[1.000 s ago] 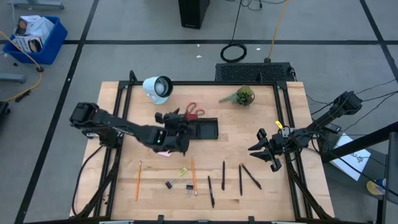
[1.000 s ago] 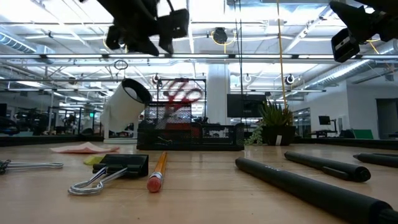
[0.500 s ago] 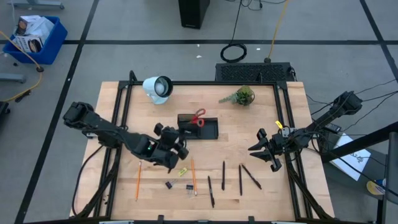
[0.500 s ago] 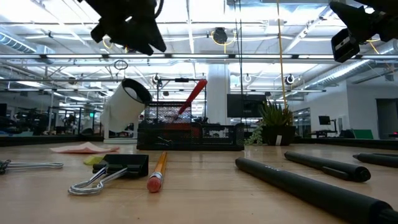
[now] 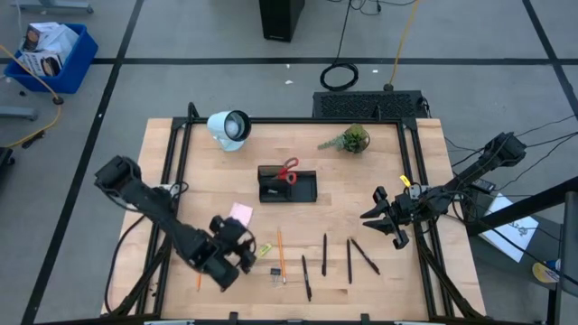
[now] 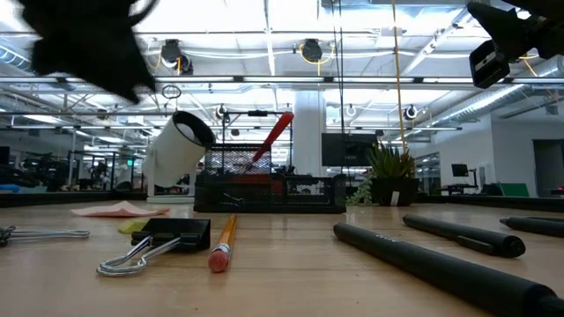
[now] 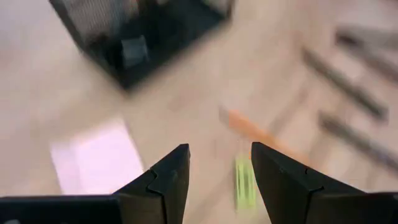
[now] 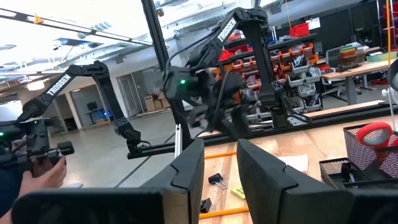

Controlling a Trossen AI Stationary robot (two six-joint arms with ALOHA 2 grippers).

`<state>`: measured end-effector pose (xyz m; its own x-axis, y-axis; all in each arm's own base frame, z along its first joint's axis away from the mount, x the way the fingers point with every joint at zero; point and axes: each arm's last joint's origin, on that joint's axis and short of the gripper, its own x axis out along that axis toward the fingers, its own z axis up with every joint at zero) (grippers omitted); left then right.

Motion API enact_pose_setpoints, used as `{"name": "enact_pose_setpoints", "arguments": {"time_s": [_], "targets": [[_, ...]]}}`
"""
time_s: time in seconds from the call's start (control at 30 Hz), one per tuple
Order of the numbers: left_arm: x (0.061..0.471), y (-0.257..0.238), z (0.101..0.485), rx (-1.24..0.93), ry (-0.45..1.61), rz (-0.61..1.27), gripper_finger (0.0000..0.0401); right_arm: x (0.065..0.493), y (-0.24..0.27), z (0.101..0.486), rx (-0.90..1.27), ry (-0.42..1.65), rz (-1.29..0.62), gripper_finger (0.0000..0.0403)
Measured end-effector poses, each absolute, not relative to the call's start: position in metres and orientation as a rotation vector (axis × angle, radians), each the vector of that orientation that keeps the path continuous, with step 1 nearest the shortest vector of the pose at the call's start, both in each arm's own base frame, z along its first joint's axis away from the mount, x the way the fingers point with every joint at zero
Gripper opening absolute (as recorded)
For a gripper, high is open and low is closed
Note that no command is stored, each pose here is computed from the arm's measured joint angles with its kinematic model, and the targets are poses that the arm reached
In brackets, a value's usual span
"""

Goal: Pick and place office supplies into organizer
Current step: Put the black binder clip into the black desk organizer

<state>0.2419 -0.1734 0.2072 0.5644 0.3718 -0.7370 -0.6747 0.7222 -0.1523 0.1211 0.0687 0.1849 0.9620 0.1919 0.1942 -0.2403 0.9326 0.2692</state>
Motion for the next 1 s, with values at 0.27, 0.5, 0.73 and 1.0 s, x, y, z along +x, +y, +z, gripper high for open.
{"name": "enact_pose_setpoints", "arguments": {"time_s": [0.27, 0.5, 0.73, 1.0], "targets": [[0.243, -0.201, 0.183, -0.612, 0.87, 0.578, 0.0219, 0.121, 0.069, 0.185, 0.296, -0.166, 0.222, 0.0089], [0.243, -0.218, 0.172, -0.786, 0.942, 0.543, 0.025, 0.121, 0.069, 0.185, 0.296, -0.166, 0.222, 0.0089], [0.232, -0.23, 0.177, -0.747, 0.984, 0.448, 0.025, 0.121, 0.069, 0.185, 0.296, -0.167, 0.222, 0.0089], [0.235, -0.22, 0.172, -0.697, 1.12, 0.453, 0.025, 0.121, 0.069, 0.185, 0.296, -0.167, 0.223, 0.0089]]}}
